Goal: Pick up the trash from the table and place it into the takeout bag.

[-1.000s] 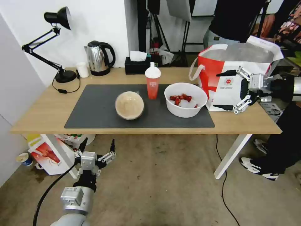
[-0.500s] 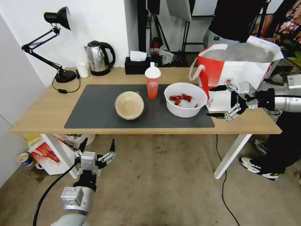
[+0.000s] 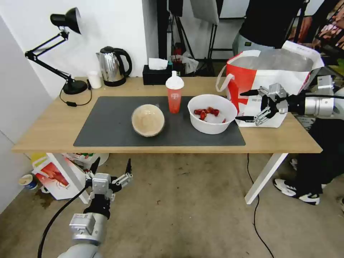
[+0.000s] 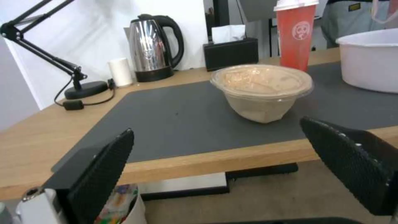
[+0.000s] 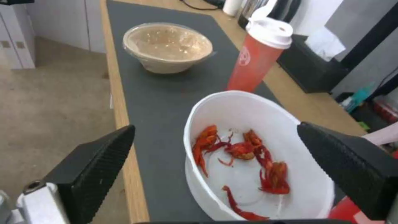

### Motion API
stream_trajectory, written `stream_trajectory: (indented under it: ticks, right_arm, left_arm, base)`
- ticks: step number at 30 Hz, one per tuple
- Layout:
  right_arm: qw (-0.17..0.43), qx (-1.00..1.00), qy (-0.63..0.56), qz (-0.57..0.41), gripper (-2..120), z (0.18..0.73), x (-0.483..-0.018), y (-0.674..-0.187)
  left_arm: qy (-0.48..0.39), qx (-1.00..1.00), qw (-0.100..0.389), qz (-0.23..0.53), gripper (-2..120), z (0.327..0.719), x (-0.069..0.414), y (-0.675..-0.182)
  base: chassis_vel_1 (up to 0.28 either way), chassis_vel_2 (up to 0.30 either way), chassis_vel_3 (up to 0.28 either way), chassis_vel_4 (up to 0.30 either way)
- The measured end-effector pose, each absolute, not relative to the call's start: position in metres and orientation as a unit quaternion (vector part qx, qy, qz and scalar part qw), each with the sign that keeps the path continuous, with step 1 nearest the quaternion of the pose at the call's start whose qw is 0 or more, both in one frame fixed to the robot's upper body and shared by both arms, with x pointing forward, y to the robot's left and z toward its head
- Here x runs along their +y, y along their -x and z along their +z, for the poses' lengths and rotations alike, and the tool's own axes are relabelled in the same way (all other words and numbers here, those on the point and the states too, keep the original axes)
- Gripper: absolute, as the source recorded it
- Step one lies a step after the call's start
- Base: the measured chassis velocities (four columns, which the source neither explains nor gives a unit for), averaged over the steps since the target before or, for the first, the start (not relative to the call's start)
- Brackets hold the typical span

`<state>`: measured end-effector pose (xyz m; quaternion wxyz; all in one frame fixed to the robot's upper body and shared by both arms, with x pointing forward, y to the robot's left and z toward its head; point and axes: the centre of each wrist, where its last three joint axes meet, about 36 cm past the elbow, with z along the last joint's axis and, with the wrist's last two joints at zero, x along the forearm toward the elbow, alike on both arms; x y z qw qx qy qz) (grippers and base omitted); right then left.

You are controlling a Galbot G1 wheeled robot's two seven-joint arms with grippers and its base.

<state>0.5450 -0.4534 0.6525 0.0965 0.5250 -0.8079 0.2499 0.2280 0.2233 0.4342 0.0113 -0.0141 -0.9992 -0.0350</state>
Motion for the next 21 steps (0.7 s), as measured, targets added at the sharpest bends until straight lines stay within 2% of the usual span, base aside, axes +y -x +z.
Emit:
stream_trajectory:
  ticks: [21]
  right_arm:
    - [0.135,-0.797,-0.54,0.234,100,0.638,-0.428,-0.592]
  left_arm:
    - [0.014,-0.999,0.011,-0.035,100,0.434,0.223,-0.228]
  base:
    - [0.0,0.0,0.0,0.0]
